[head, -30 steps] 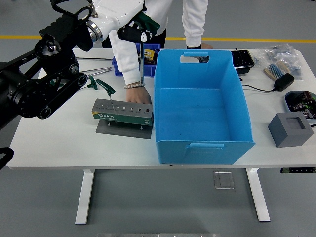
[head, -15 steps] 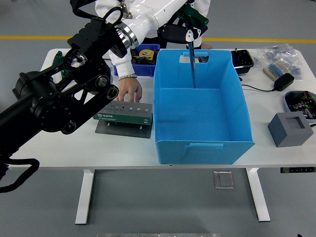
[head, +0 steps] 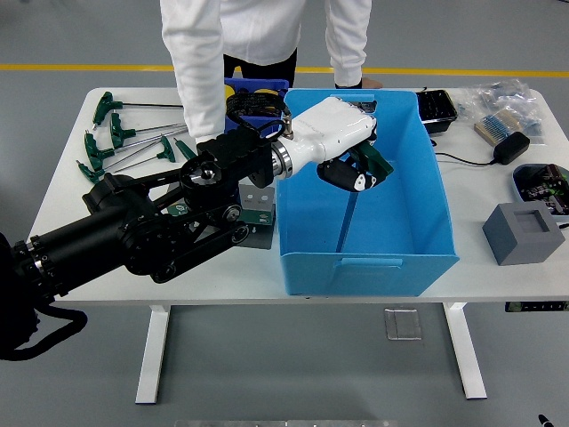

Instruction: Lift tool from toolbox,place it in box,lift tool from toolbox,place it in box

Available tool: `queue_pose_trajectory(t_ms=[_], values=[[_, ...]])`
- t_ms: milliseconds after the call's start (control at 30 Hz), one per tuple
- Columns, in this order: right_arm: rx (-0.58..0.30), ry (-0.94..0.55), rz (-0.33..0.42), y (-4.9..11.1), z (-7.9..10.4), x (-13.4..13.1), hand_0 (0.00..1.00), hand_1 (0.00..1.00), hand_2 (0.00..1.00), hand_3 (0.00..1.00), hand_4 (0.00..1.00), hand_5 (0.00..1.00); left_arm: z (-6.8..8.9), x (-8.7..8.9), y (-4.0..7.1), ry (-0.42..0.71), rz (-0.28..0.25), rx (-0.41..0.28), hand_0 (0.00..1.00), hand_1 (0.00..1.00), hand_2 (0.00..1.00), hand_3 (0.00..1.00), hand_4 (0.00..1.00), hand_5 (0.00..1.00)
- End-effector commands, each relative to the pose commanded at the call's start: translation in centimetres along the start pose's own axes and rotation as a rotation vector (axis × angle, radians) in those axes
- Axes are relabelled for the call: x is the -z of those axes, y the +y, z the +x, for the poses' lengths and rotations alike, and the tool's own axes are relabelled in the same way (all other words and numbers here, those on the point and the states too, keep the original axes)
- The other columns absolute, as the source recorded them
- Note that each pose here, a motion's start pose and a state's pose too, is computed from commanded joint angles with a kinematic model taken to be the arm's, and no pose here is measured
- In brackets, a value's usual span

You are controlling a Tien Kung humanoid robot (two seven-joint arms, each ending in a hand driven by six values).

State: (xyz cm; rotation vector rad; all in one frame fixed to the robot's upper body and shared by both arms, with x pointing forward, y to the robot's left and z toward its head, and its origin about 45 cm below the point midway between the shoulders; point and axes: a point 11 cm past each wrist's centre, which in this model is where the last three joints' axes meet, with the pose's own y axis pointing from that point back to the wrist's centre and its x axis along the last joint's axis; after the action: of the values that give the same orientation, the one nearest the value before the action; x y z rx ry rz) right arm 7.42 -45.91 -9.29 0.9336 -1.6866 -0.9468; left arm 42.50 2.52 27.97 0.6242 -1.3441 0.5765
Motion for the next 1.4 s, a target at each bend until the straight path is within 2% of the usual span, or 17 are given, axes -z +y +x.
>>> queue_pose_trajectory(t_ms=[67,100,267,300,467,500,633,667,700,867,900,1067,1100,1200,1300,1400], values=[[-0.001,0.002,0.0,0.0,0.0,0.0,0.63,0.567,0.699,0.77,0.992,0.939,-0.3,0.4,0.0,-0.001,0.003,0.015,0.09,0.002,0.002,0.019,0.655,0.415],[-0.001,0.002,-0.001,0.0,0.1,0.0,0.626,0.561,0.696,0.77,0.993,0.939,-0.4,0.6,-0.1,-0.001,0.004,0.022,0.144,0.007,0.075,0.106,0.674,0.42],[-0.003,0.004,-0.001,0.0,0.1,-0.1,0.626,0.561,0.696,0.77,0.993,0.939,-1.2,1.2,-0.1,0.017,0.009,0.082,0.144,0.007,0.075,0.106,0.674,0.42],[-0.003,0.004,-0.001,0.0,0.1,-0.1,0.625,0.561,0.695,0.77,0.993,0.938,-1.3,1.2,-0.1,0.021,0.011,0.097,0.245,0.235,0.3,0.429,0.815,0.559],[-0.003,0.006,0.001,0.0,0.1,0.1,0.625,0.561,0.695,0.77,0.993,0.938,-2.4,0.7,-0.2,0.059,0.003,0.184,0.245,0.235,0.3,0.429,0.815,0.559],[-0.003,0.006,0.001,0.0,0.1,0.1,0.623,0.561,0.694,0.767,0.993,0.939,-2.6,0.6,-0.3,0.062,0.0,0.194,0.367,0.467,0.537,0.596,0.886,0.655],[-0.004,0.008,0.004,0.0,0.2,0.3,0.623,0.561,0.694,0.767,0.993,0.939,-2.7,0.0,-0.6,0.075,-0.02,0.207,0.367,0.467,0.537,0.596,0.886,0.655],[-0.005,0.008,0.004,0.0,0.2,0.3,0.623,0.561,0.694,0.767,0.993,0.939,-2.6,0.0,-0.7,0.077,-0.023,0.203,0.367,0.467,0.537,0.596,0.886,0.655],[-0.006,0.008,0.005,0.0,0.2,0.4,0.623,0.559,0.694,0.766,0.992,0.937,-2.4,-0.1,-0.8,0.077,-0.027,0.193,0.533,0.629,0.702,0.698,0.913,0.685],[-0.013,0.01,0.01,0.0,0.4,0.7,0.623,0.559,0.694,0.766,0.992,0.937,-0.5,0.2,-1.3,0.066,-0.031,0.109,0.533,0.629,0.702,0.698,0.913,0.685],[-0.014,0.011,0.011,0.0,0.4,0.7,0.623,0.556,0.687,0.766,0.993,0.936,0.0,0.3,-1.4,0.06,-0.028,0.088,0.67,0.707,0.803,0.72,0.943,0.707],[-0.018,0.018,0.016,0.0,0.6,1.0,0.623,0.556,0.687,0.766,0.993,0.936,3.0,1.7,-1.9,0.03,0.016,0.005,0.67,0.707,0.803,0.72,0.943,0.707],[-0.018,0.019,0.017,0.0,0.6,1.0,0.622,0.552,0.687,0.766,0.993,0.936,3.6,2.0,-1.9,0.027,0.025,-0.01,0.686,0.73,0.85,0.737,0.941,0.704],[-0.02,0.018,0.016,0.0,0.7,0.9,0.622,0.552,0.687,0.766,0.993,0.936,5.2,2.3,-2.0,0.027,0.039,-0.063,0.686,0.73,0.85,0.737,0.941,0.704],[-0.022,0.014,0.014,0.0,0.8,0.7,0.618,0.547,0.682,0.765,0.994,0.935,6.1,2.5,-1.7,0.033,0.047,-0.098,0.69,0.731,0.846,0.735,0.942,0.699],[-0.021,0.008,0.008,0.0,0.6,0.4,0.618,0.547,0.682,0.765,0.994,0.935,6.6,3.0,-0.8,0.038,0.057,-0.123,0.69,0.731,0.846,0.735,0.942,0.699]])
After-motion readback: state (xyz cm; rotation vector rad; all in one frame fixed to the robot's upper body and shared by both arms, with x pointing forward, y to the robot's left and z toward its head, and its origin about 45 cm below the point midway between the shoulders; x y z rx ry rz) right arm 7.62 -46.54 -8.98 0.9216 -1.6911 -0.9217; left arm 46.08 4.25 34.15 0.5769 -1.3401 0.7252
